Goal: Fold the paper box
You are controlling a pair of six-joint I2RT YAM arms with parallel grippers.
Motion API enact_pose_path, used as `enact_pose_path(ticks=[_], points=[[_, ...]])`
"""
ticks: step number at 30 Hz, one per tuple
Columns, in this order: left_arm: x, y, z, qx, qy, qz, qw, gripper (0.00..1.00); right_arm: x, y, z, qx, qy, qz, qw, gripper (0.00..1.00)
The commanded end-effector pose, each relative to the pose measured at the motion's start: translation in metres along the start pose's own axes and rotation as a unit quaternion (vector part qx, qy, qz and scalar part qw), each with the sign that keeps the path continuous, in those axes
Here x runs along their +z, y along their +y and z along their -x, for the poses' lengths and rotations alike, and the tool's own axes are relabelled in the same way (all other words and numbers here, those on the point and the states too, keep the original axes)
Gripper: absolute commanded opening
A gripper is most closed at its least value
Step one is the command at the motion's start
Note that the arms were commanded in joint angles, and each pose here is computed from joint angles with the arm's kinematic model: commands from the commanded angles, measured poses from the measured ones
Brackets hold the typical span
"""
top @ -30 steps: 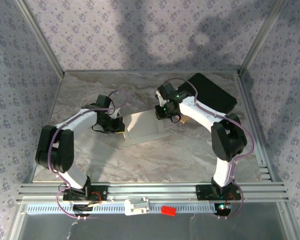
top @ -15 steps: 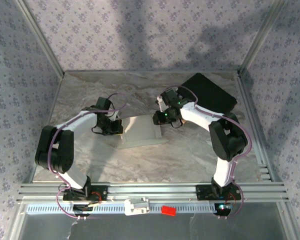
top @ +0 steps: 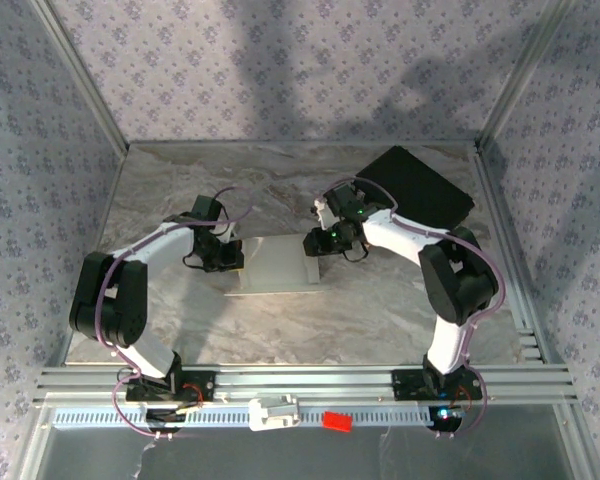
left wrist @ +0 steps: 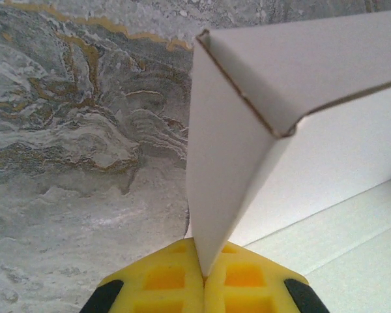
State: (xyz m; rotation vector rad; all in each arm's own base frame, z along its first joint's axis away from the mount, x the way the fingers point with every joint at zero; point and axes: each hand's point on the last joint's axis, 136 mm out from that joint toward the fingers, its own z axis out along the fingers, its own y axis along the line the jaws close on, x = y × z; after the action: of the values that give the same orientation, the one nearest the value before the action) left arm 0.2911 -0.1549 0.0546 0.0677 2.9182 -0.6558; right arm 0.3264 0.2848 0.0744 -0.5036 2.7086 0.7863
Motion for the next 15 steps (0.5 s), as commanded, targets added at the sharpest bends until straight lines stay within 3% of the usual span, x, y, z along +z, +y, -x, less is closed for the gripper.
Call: enact_pose_path(ticks=[1,9,15], points=[[-0.010,-0.024,0.031,0.023,-0.066,-0.040,0.997,0.00,0.000,0.028,-0.039,0.006,0.063,0.069,0.996,0.40],[-0.010,-0.022,0.030,0.018,-0.070,-0.037,0.997,0.00,0.006,0.014,-0.054,0.023,0.081,0.046,0.995,0.43],[-0.011,-0.019,0.028,0.013,-0.075,-0.030,0.997,0.00,0.000,0.019,-0.052,0.055,0.067,0.072,0.994,0.45]])
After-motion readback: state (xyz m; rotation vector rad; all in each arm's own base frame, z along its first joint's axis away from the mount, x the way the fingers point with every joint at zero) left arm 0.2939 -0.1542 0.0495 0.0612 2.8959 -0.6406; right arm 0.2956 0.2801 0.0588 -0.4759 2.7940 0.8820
